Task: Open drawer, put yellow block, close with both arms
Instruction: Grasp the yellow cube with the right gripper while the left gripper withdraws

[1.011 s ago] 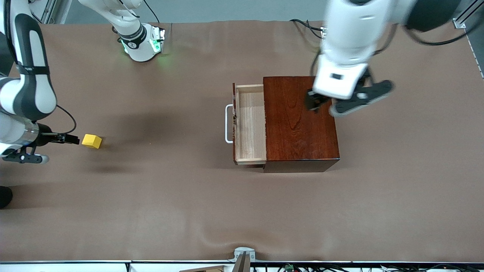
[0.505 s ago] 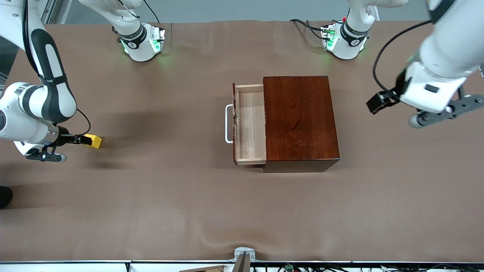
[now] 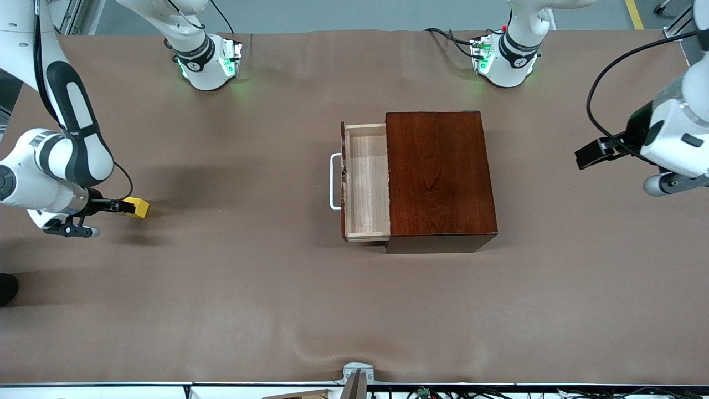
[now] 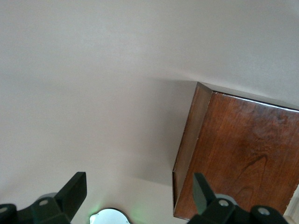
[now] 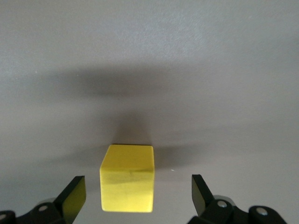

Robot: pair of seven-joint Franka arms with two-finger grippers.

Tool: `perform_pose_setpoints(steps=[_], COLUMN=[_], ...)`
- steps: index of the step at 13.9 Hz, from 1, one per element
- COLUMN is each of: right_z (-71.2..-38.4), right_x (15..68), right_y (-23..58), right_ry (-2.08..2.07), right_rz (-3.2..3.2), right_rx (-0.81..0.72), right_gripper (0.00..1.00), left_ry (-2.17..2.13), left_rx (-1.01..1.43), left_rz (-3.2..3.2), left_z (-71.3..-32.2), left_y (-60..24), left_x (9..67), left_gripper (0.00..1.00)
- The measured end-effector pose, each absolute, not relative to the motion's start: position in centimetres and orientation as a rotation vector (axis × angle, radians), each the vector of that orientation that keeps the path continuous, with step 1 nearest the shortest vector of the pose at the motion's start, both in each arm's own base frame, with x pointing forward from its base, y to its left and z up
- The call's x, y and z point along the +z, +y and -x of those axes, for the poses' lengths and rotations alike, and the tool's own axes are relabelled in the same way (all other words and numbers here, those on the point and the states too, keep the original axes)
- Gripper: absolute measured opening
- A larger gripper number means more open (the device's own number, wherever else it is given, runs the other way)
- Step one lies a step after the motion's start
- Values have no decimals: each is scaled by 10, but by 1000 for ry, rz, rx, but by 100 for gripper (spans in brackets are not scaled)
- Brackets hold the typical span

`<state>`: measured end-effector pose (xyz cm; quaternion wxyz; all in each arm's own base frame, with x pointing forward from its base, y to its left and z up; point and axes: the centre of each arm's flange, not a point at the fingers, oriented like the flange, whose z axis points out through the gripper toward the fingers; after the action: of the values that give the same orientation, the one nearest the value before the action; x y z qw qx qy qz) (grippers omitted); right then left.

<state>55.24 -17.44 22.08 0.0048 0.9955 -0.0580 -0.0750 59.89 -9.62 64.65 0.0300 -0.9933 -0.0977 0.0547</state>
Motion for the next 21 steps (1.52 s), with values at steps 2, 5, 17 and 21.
perform_pose_setpoints(steps=[2,5,17,21], right_z=[-545,-539,-552,-563], right_x=[207,201,240,284], right_y=[-170,-167,-142,-111], right_ry=[-184,-180,-164,-228], right_rz=[-3121,-3122,-3176,-3188], right_rx=[-207,-211,-371,-403], right_gripper=[100,91,56,56], left_ry=[-228,-134,15,40], left_rx=[158,92,55,41], left_rz=[3087,3095,3094,3093], left_z=[-598,-581,-535,-531], left_y=[-80,-71,-48,-57], left_x=[647,641,642,650], left_gripper=[100,100,100,100])
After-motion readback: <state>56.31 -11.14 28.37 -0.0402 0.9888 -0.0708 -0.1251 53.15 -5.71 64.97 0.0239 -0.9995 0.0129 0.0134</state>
